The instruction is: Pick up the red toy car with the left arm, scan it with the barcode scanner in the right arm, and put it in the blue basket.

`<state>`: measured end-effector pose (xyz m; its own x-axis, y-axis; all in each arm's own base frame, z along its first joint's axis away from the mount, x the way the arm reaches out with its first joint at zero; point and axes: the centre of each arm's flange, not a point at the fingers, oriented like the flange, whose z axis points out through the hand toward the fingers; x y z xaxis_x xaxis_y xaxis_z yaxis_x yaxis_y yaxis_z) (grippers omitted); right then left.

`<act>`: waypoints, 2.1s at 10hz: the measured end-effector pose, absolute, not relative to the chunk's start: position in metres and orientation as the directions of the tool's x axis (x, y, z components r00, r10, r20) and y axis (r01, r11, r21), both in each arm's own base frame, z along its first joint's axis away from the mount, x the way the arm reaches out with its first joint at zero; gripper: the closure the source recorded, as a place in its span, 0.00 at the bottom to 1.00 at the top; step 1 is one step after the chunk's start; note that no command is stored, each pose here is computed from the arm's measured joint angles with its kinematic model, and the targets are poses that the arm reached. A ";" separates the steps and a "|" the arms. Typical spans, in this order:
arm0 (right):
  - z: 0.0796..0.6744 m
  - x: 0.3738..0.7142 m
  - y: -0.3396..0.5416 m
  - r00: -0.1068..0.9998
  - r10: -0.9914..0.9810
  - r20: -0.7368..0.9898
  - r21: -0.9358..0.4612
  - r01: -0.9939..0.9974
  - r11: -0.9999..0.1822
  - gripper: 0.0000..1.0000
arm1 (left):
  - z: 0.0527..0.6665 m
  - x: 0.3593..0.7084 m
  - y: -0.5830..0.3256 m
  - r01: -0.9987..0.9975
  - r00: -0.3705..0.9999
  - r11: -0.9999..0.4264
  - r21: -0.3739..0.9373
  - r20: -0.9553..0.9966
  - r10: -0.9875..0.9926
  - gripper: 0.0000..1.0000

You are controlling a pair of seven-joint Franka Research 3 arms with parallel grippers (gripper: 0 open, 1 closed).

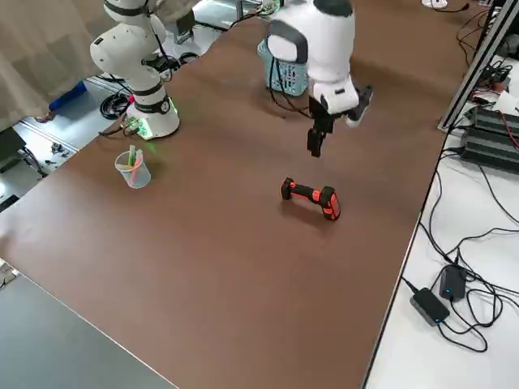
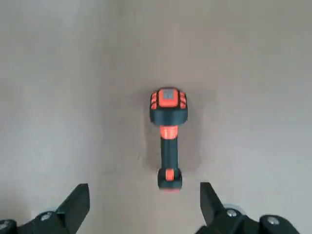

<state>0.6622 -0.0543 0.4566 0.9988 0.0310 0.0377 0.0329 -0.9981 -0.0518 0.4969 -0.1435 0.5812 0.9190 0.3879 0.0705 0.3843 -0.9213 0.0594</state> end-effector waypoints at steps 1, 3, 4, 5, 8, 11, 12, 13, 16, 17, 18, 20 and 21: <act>0.494 0.656 -0.055 0.999 0.002 0.033 -0.054 0.004 -0.999 0.00 | 0.600 0.496 -0.122 0.332 0.940 -0.942 0.053 0.063 0.335 0.18; 0.561 0.630 -0.055 0.999 -0.037 0.039 -0.056 -0.035 -0.998 0.00 | 0.644 0.499 -0.085 0.232 0.969 -0.971 0.061 0.076 0.236 0.11; 0.591 0.614 -0.052 0.997 -0.054 0.053 -0.057 -0.051 -0.997 0.00 | 0.663 0.502 -0.078 0.181 0.978 -0.981 0.065 0.091 0.187 0.07; 0.614 0.601 -0.047 0.993 -0.090 0.072 -0.060 -0.086 -0.994 0.00 | 0.676 0.506 -0.080 0.128 0.986 -0.990 0.063 0.096 0.134 0.00; 0.641 0.582 -0.028 0.990 -0.119 0.079 -0.066 -0.114 -0.991 0.00 | 0.674 0.519 -0.088 -0.020 0.999 -0.999 0.028 0.036 -0.019 0.00; 0.657 0.557 -0.032 0.998 -0.060 0.025 -0.060 -0.059 -0.996 0.02 | 0.649 0.532 -0.084 -0.028 0.999 -0.999 0.025 -0.029 -0.029 0.00; 0.659 0.553 -0.031 0.998 -0.053 0.019 -0.060 -0.051 -0.997 0.02 | 0.645 0.535 -0.084 -0.032 0.999 -0.999 0.026 -0.037 -0.033 0.00; 0.660 0.551 -0.031 0.999 -0.051 0.015 -0.060 -0.050 -0.997 0.02 | 0.641 0.538 -0.084 -0.035 0.998 -0.999 0.026 -0.042 -0.036 0.00; 0.660 0.548 -0.030 0.999 -0.049 0.008 -0.060 -0.049 -0.997 0.03 | 0.649 0.544 -0.084 -0.069 0.998 -0.997 0.033 0.012 -0.068 0.02; 0.660 0.548 -0.030 0.999 -0.049 0.006 -0.060 -0.048 -0.997 0.03 | 0.653 0.544 -0.083 -0.070 0.997 -0.997 0.033 0.022 -0.069 0.02; 0.658 0.548 -0.029 0.999 -0.048 0.003 -0.060 -0.048 -0.997 0.03 | 0.657 0.543 -0.083 -0.069 0.997 -0.997 0.033 0.029 -0.068 0.02; 0.655 0.548 -0.028 0.999 -0.045 -0.004 -0.059 -0.045 -0.997 0.03 | 0.659 0.542 -0.083 -0.068 0.997 -0.997 0.033 0.034 -0.067 0.02; 0.655 0.548 -0.028 0.999 -0.045 -0.005 -0.058 -0.045 -0.997 0.03 | 0.659 0.542 -0.082 -0.068 0.997 -0.997 0.033 0.034 -0.067 0.02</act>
<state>0.5483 -0.0283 0.6548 0.9990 -0.0449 -0.0047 -0.0451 -0.9973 -0.0577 0.5422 -0.0825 0.6586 0.9972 -0.0666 0.0340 -0.0677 -0.9971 0.0334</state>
